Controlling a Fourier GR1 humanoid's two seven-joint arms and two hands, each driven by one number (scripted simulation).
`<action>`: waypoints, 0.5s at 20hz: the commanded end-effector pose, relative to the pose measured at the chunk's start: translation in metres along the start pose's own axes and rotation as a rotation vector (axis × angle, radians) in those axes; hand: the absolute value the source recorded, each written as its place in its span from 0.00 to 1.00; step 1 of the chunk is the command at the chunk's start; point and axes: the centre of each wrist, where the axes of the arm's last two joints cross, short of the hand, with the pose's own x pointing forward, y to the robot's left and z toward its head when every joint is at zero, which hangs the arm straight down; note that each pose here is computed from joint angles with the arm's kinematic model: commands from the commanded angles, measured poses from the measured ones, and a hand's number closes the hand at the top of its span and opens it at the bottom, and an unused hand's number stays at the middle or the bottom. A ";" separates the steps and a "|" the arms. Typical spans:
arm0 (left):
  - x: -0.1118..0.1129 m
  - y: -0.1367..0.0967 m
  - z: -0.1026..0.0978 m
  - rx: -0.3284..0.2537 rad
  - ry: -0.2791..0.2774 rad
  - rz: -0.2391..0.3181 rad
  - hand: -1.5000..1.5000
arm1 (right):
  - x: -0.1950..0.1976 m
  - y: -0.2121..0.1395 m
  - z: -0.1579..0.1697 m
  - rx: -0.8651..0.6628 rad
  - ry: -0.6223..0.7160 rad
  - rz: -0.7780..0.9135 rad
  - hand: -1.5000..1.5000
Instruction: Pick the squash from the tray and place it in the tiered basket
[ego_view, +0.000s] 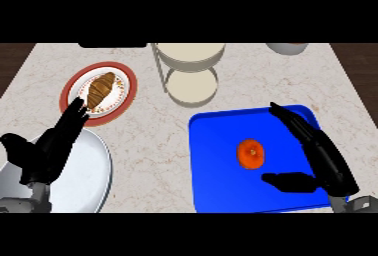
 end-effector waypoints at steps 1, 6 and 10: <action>0.003 0.003 0.003 -0.005 0.027 0.000 0.50 | 0.010 -0.022 0.008 0.210 0.073 0.288 0.00; 0.002 -0.001 0.001 -0.019 0.024 -0.005 0.50 | 0.050 -0.012 0.008 0.482 0.173 0.417 0.00; -0.004 -0.002 -0.004 -0.013 0.000 0.014 0.50 | 0.098 -0.007 0.007 0.491 0.207 0.406 0.00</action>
